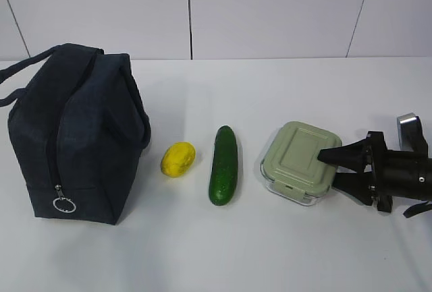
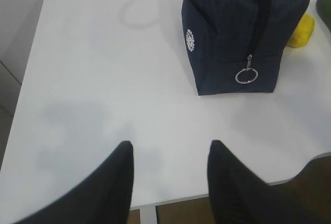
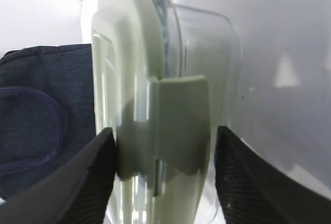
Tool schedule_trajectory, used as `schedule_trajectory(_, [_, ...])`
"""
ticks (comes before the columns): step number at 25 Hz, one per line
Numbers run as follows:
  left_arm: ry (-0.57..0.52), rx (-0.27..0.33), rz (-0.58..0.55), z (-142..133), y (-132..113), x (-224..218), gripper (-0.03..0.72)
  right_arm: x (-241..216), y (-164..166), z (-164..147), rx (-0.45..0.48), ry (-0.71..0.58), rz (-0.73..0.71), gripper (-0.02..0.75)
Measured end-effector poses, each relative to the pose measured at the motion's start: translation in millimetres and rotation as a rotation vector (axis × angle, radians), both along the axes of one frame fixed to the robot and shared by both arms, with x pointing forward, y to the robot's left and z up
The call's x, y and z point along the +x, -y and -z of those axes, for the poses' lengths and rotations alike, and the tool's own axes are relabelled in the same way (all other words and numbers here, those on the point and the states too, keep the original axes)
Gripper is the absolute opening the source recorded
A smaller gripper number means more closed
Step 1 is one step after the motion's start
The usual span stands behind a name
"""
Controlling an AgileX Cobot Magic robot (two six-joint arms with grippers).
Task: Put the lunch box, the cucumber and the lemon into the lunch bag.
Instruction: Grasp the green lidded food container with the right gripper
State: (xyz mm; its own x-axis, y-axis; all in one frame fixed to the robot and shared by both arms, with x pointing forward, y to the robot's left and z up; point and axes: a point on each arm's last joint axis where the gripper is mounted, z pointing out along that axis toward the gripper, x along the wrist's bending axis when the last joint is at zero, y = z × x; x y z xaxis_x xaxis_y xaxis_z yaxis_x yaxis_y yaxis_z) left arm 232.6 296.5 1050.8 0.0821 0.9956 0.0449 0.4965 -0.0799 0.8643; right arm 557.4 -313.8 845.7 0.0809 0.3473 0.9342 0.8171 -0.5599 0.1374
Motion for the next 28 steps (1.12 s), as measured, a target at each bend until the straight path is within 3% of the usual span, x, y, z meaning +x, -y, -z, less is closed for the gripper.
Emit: schedule_trajectory(28, [0.0, 0.0, 0.0, 0.0, 0.0, 0.0, 0.321, -1.9, -1.6, -0.2, 0.001, 0.003, -0.029, 0.4])
